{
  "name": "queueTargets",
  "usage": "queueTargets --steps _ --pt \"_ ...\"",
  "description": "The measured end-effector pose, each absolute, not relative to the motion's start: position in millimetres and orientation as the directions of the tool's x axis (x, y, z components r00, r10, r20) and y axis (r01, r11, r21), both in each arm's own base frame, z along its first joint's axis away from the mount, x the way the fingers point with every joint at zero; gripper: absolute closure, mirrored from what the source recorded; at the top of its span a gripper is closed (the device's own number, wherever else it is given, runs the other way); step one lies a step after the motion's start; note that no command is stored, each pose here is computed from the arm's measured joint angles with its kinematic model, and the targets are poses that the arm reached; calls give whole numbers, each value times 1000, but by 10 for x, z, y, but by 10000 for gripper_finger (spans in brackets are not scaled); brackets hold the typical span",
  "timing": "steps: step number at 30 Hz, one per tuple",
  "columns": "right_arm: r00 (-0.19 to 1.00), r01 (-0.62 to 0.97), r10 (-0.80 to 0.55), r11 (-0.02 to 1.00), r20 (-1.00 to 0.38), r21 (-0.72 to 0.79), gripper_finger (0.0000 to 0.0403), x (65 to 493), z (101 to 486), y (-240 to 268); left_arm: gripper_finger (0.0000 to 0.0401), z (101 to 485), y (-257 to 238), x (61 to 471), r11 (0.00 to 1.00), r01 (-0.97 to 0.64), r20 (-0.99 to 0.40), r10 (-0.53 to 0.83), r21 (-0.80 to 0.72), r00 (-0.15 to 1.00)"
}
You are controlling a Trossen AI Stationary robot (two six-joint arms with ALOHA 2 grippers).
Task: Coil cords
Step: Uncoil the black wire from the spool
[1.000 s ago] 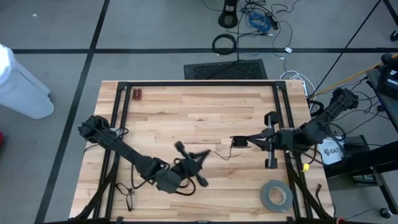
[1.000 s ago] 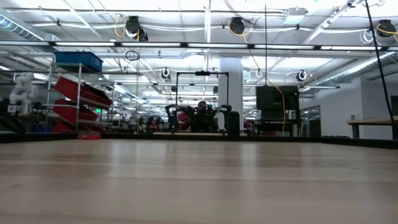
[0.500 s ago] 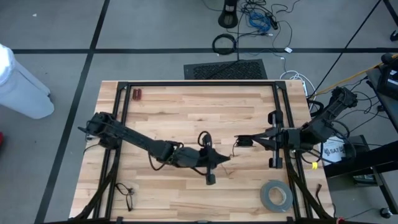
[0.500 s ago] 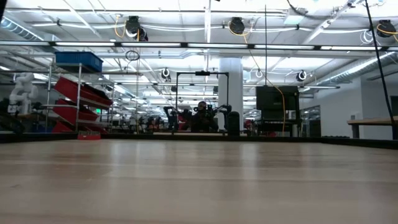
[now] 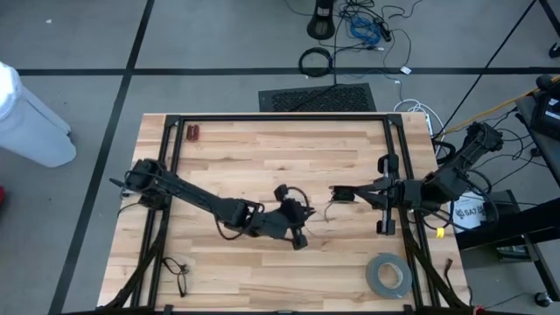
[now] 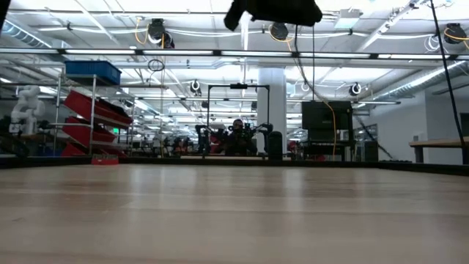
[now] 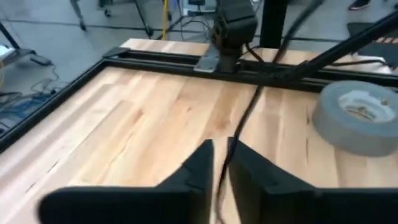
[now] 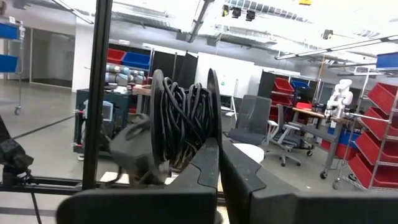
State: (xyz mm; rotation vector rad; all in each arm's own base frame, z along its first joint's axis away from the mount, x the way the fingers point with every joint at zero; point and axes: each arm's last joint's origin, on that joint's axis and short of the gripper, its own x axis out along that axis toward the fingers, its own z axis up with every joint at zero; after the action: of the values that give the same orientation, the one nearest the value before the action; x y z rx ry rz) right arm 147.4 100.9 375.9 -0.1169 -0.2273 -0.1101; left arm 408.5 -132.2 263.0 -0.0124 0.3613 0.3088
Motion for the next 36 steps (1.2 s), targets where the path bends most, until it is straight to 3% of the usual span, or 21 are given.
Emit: queueTargets --steps 7,11,14,19,25,36 --pt "969 121 -95 987 227 -103 403 1475 3753 1011 243 2648 -1658 3935 933 -342 -301 359 110 883" --pt "971 120 -95 987 218 -108 403 1478 3742 1013 211 2692 -1857 3822 883 -410 -226 457 228 860" --pt "972 151 -127 982 198 -113 403 1482 3725 1006 204 2757 -1991 3728 879 -394 -200 451 268 870" --pt "970 188 -166 976 180 -113 403 1493 3706 1005 203 2934 -2108 3616 892 -404 -140 435 204 890" --pt "967 212 -190 970 171 -118 403 1575 3671 1018 203 3164 -2046 3703 872 -467 24 469 145 883" --pt "948 303 -281 941 147 -152 403 1686 3620 984 202 2990 -1855 3975 851 -497 78 491 169 868"
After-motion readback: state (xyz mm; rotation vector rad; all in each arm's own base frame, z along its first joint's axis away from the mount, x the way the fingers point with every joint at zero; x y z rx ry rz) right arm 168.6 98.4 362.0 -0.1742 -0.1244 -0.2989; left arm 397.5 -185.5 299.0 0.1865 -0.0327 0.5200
